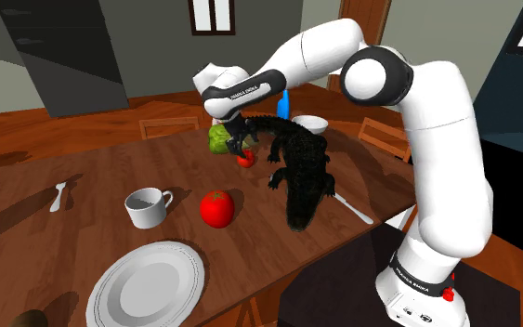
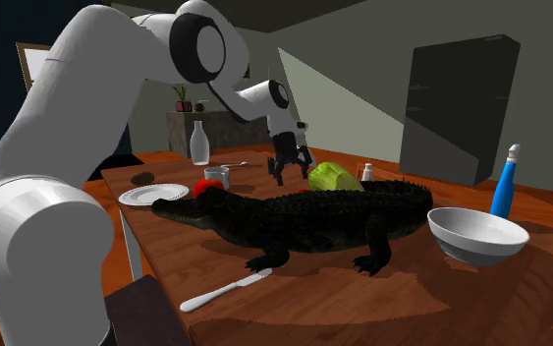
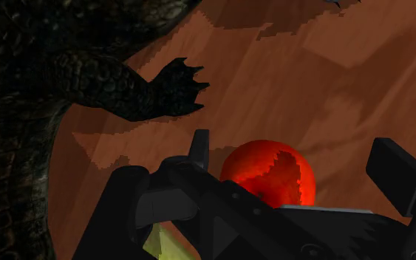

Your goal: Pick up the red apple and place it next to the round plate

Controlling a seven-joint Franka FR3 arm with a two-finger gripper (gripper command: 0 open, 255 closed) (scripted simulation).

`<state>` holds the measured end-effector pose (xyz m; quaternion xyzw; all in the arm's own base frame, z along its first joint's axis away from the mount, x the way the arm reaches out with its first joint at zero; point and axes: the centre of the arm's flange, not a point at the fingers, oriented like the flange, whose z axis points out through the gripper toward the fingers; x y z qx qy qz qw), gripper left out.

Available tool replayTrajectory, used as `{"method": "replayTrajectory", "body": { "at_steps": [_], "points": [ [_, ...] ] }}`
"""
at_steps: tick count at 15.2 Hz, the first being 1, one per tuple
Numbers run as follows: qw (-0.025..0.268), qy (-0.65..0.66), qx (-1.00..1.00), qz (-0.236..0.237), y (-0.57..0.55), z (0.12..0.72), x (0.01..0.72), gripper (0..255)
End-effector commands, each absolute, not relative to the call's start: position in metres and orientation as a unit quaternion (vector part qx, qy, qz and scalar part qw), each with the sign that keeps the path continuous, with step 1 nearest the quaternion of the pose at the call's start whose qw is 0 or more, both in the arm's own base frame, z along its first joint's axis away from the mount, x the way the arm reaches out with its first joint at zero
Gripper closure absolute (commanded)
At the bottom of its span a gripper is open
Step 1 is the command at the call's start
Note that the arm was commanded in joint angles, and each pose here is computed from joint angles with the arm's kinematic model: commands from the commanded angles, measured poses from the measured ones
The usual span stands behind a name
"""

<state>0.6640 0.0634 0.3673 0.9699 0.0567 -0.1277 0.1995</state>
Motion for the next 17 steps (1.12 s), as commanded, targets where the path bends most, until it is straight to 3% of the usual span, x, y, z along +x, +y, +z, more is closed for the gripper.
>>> {"method": "replayTrajectory", "body": {
  "at_steps": [1,10,17],
  "points": [
    [0.209,0.055,0.967,-0.134,0.065,0.345,0.689,0],
    [0.215,0.053,0.965,-0.138,0.048,0.300,0.693,0],
    [0.215,0.053,0.965,-0.138,0.048,0.300,0.693,0]
  ]
}}
